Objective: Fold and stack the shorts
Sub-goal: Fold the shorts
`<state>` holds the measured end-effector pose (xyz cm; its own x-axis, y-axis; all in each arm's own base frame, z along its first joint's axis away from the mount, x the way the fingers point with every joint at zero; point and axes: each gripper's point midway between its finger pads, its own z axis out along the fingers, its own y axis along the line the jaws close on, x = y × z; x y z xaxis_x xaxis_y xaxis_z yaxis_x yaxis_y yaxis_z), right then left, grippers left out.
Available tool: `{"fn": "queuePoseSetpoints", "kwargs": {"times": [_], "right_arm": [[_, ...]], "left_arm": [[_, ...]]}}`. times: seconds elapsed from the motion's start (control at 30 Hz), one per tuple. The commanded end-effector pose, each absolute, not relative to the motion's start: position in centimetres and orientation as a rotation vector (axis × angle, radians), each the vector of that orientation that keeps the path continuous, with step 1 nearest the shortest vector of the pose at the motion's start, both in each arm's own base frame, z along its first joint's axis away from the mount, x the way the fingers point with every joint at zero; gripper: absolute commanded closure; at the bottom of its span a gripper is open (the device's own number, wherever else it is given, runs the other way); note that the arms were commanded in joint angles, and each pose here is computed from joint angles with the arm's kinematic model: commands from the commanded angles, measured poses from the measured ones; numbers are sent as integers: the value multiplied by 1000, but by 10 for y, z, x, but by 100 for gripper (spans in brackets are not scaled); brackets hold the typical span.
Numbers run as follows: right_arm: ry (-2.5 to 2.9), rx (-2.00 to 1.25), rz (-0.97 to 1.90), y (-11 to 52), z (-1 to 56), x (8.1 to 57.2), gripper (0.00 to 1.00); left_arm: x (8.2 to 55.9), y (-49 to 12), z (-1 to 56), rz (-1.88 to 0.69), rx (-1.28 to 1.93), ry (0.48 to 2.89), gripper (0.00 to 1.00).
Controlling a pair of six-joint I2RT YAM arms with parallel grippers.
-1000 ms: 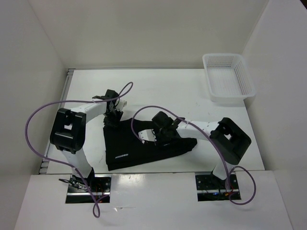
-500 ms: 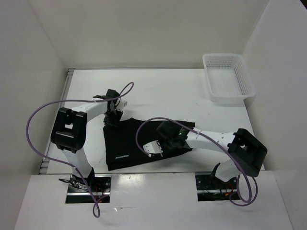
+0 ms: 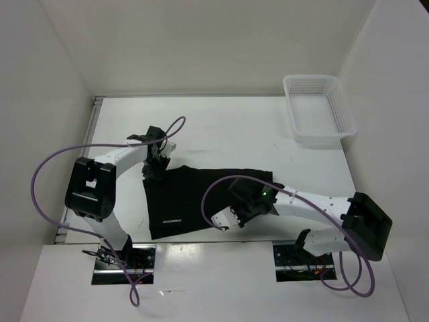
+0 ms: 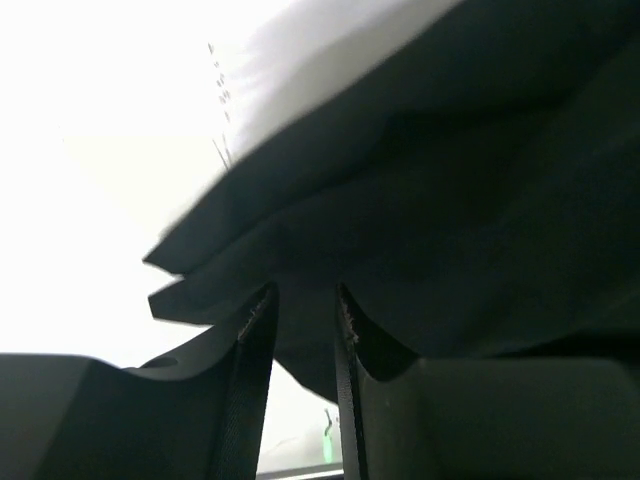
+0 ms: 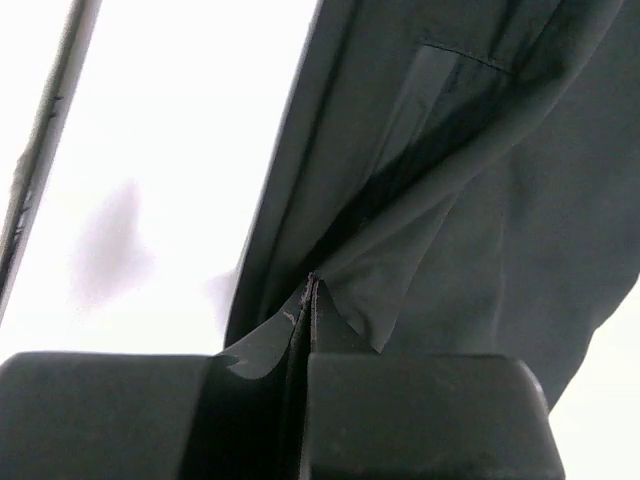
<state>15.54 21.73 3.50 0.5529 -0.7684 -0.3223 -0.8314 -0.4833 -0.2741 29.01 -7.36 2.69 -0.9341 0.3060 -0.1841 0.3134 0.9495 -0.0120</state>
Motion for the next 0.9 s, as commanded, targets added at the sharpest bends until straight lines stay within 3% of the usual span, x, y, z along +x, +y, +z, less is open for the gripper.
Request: {"fn": "queuePoseSetpoints", "kwargs": {"times": [0.0,0.27,0.4,0.57,0.73,0.87], "right_arm": [[1174,-2478,205,204,47,138,100],[964,-2236,194,229,109,136,100],[1048,-2039,202,267,119,162,100],[1264,-1739,336,299,143,216,100],[1553,-1661,332,258,106,255,100],[1619,-1798,216,226,61,260,100]], "left_arm": [[286,-77,52,-60,495,2886,64],[255,-146,101,-347,737,2763,59],[238,-180,77,-398,909,2797,57],[262,-218,52,-479,966,2779,57],[250,-249,39,-635,1048,2787,57],[225,-258,28,-667,1133,2808,57]]}}
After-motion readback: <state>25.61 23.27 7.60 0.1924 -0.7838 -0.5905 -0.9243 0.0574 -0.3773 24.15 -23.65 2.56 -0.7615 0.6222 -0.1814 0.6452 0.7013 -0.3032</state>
